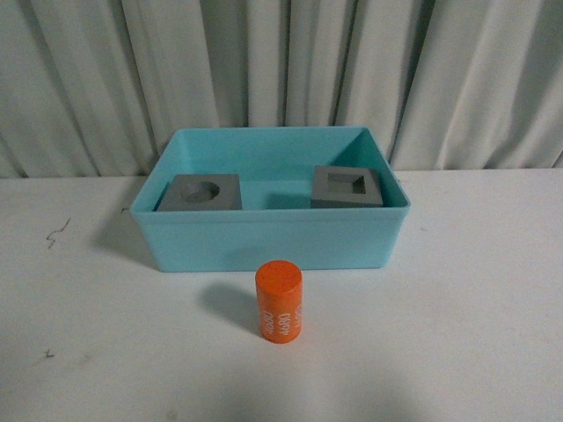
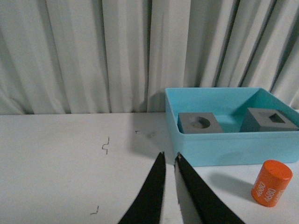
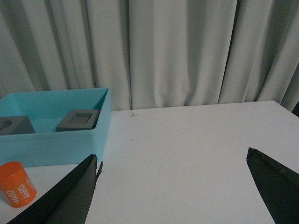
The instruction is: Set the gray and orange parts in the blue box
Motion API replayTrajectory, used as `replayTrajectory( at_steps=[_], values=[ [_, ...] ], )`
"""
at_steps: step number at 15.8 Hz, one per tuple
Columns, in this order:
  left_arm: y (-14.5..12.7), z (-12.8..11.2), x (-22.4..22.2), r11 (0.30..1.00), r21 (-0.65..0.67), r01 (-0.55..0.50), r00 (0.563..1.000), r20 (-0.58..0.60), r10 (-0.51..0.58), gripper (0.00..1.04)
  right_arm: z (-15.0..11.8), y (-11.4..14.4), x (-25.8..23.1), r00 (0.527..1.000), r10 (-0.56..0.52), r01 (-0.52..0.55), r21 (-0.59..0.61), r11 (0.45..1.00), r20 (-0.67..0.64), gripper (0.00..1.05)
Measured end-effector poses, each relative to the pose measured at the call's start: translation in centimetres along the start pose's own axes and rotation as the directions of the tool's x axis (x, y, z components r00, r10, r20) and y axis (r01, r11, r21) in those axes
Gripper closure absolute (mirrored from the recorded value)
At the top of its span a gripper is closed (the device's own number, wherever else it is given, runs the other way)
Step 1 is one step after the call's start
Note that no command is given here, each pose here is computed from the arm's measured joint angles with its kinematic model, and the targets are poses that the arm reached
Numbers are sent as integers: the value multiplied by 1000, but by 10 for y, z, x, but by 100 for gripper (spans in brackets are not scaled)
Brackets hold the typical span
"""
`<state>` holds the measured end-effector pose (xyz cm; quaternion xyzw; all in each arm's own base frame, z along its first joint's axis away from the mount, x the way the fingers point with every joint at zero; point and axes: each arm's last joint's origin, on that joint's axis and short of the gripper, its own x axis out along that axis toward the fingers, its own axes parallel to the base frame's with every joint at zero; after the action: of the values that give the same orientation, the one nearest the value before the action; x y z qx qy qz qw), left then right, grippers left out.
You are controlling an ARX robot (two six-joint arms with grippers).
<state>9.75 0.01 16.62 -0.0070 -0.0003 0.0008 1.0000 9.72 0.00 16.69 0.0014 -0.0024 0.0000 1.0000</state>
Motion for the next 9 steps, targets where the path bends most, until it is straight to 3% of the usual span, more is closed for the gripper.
replayTrajectory(
  at_steps=[2, 7, 8, 9],
  values=[
    [0, 0, 0, 1000, 0, 0, 1000, 0, 0, 76, 0, 0, 0, 1000, 0, 0, 0, 1000, 0, 6],
    [0, 0, 0, 1000, 0, 0, 1000, 0, 0, 15, 0, 0, 0, 1000, 0, 0, 0, 1000, 0, 6],
    [0, 0, 0, 1000, 1, 0, 1000, 0, 0, 5, 0, 0, 0, 1000, 0, 0, 0, 1000, 0, 6],
    [0, 0, 0, 1000, 1, 0, 1000, 0, 0, 7, 0, 0, 0, 1000, 0, 0, 0, 1000, 0, 6]
  ],
)
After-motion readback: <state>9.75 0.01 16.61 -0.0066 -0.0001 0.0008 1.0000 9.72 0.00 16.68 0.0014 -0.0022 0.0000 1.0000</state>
